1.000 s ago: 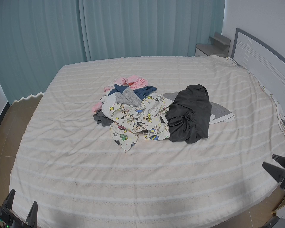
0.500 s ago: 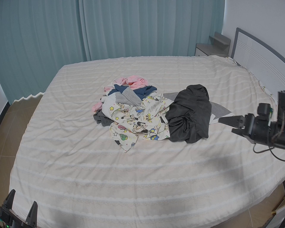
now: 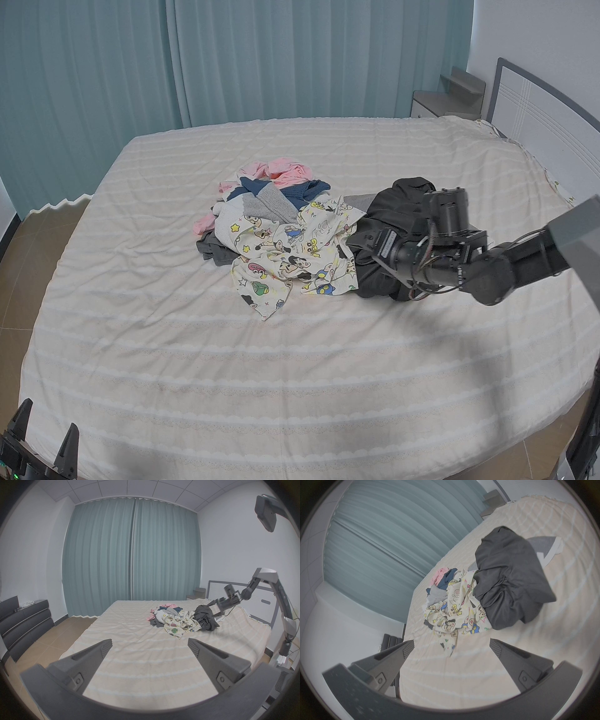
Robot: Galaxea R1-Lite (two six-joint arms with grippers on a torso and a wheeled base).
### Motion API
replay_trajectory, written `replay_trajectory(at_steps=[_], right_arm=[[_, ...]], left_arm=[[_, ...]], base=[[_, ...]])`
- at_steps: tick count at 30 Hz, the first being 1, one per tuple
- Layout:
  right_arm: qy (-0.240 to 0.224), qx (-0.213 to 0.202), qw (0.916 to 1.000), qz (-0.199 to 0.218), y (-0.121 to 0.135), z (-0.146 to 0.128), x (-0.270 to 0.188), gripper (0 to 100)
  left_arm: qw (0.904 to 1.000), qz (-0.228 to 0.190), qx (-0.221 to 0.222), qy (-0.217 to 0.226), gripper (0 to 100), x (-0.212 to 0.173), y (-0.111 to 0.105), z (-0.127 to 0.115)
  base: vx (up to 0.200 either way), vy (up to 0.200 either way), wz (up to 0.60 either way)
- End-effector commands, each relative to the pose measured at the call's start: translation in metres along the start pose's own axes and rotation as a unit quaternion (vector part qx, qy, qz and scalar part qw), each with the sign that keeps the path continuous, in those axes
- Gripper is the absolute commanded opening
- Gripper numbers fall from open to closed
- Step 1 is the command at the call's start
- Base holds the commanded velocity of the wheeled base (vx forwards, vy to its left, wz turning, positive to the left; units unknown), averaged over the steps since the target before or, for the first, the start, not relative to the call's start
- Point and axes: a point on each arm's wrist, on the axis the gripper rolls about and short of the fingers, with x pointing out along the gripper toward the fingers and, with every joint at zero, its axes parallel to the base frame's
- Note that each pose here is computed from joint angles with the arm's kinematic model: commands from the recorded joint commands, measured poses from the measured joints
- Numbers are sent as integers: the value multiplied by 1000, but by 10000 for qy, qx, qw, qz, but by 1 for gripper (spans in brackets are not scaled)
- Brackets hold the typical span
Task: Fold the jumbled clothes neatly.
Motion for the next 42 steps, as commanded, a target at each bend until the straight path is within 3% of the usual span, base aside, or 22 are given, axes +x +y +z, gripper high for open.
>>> replay_trajectory(at_steps=[1,8,20,42], right_arm=[[72,192,9994,-271,-25,-27,70,100],[-158,258,9990,-324,-35,-8,71,100],[-190,223,9993,-240,-39,-13,87,100],[-623,-301,9974,-212,-50,-13,140,100]], left_arm=[[10000,3,-11,0,100,0,0,-5],[10000,11,-11,0,100,0,0,-5],[10000,3,-11,0,100,0,0,-5],[10000,11,-11,7,100,0,0,-5]], base=[[0,0,0],[0,0,0],[0,0,0],[0,0,0]])
